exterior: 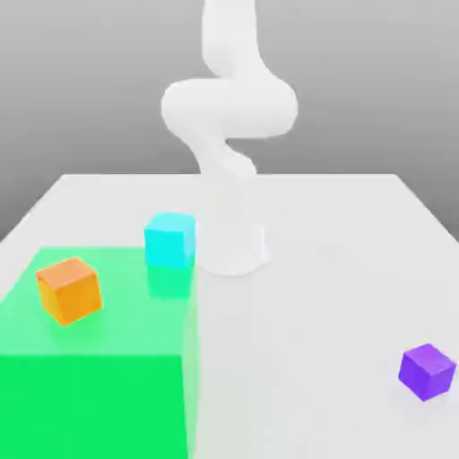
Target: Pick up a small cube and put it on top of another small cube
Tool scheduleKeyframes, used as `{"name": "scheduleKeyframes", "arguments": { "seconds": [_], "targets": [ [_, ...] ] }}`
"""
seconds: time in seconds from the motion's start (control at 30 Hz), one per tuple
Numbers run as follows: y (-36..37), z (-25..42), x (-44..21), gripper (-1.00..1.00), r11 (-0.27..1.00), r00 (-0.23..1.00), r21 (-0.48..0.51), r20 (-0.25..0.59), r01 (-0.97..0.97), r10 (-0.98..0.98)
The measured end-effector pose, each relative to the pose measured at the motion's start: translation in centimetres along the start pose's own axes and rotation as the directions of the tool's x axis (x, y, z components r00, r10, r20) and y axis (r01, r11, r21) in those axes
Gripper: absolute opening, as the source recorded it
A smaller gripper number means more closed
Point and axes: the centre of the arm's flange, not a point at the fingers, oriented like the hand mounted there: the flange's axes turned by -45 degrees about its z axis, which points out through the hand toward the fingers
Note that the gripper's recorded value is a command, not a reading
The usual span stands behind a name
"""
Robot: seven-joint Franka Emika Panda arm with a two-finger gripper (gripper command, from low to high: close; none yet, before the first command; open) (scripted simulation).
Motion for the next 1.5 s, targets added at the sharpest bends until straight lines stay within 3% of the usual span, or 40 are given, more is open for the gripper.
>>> {"name": "scheduleKeyframes", "arguments": {
  "seconds": [0.27, 0.57, 0.83, 1.0, 1.03, 1.27, 1.5],
  "targets": [
    [-8.7, 15.6, -4.1, 0.0, 0.988, 0.966, 0.143, 0.238, 0.066, -0.099],
    [-19.6, 28.5, -16.2, 0.0, 0.961, 0.848, 0.222, 0.465, 0.165, -0.253],
    [-25.4, 35.6, -30.9, 0.0, 0.928, 0.698, 0.23, 0.612, 0.294, -0.372],
    [-25.6, 40.1, -35.9, 0.0, 0.923, 0.68, 0.229, 0.625, 0.31, -0.384],
    [-25.6, 40.7, -36.6, -1.0, 0.923, 0.68, 0.228, 0.625, 0.31, -0.383],
    [-25.6, 40.7, -36.6, -1.0, 0.923, 0.68, 0.229, 0.624, 0.311, -0.384],
    [-23.8, 35.6, -30.1, -1.0, 0.923, 0.679, 0.232, 0.627, 0.305, -0.382]
  ]
}}
